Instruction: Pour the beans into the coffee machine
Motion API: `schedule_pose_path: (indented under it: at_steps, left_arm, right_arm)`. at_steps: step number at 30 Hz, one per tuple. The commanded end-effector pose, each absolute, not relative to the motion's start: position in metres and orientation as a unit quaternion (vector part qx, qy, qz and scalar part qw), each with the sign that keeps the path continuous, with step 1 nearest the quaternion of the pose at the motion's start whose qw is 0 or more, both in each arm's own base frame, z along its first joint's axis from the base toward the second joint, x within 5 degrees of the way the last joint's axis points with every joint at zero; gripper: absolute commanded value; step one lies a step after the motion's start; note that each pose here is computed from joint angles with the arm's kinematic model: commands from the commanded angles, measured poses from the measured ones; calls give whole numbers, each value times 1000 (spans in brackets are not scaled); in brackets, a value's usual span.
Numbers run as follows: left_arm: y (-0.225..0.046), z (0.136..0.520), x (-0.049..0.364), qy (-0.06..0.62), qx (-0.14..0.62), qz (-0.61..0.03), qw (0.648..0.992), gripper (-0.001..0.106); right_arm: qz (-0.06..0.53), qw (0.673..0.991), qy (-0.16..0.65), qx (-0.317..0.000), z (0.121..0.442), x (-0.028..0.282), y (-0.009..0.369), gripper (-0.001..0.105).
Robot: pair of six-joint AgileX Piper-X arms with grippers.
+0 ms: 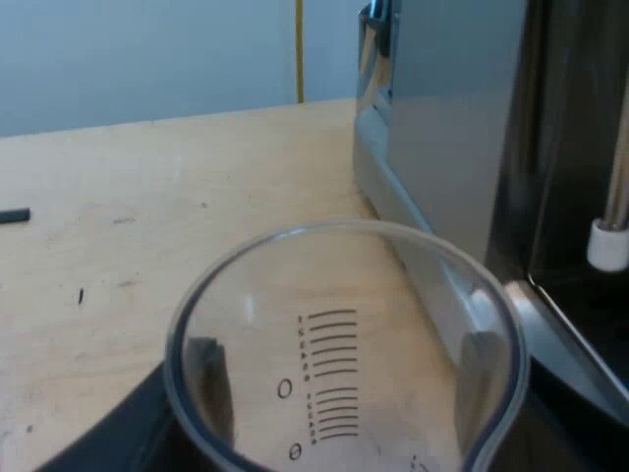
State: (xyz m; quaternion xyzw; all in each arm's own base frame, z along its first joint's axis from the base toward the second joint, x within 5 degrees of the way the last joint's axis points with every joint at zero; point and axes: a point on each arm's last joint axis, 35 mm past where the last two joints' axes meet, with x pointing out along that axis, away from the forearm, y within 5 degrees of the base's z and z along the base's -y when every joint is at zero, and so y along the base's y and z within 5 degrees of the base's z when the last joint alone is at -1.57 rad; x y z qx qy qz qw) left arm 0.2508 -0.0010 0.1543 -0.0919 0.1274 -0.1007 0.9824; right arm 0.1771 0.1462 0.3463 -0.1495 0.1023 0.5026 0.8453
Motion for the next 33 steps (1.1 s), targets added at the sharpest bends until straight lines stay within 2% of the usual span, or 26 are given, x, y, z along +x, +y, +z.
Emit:
schedule_pose_path:
  at_steps: [1,11,23,27,29,33]
  left_arm:
    - [-3,164,242,130,-96,-107,981,26]
    - [-4,210,211,117,-93,-108,983,26]
    - [-5,256,153,102,-89,-110,985,26]
    - [-5,273,140,118,-86,-109,983,26]
    - [-6,284,135,128,-74,-109,983,26]
    - [-6,311,130,109,-49,-113,986,26]
  right_arm:
    - [507,845,78,-151,354,175,146,79]
    - [503,851,40,-147,371,160,135,79]
    - [490,860,-43,-138,403,124,108,79]
    - [457,877,-56,-139,409,118,101,79]
    - [423,893,-63,-140,412,116,96,79]
    - [374,913,-98,-133,422,117,93,79]
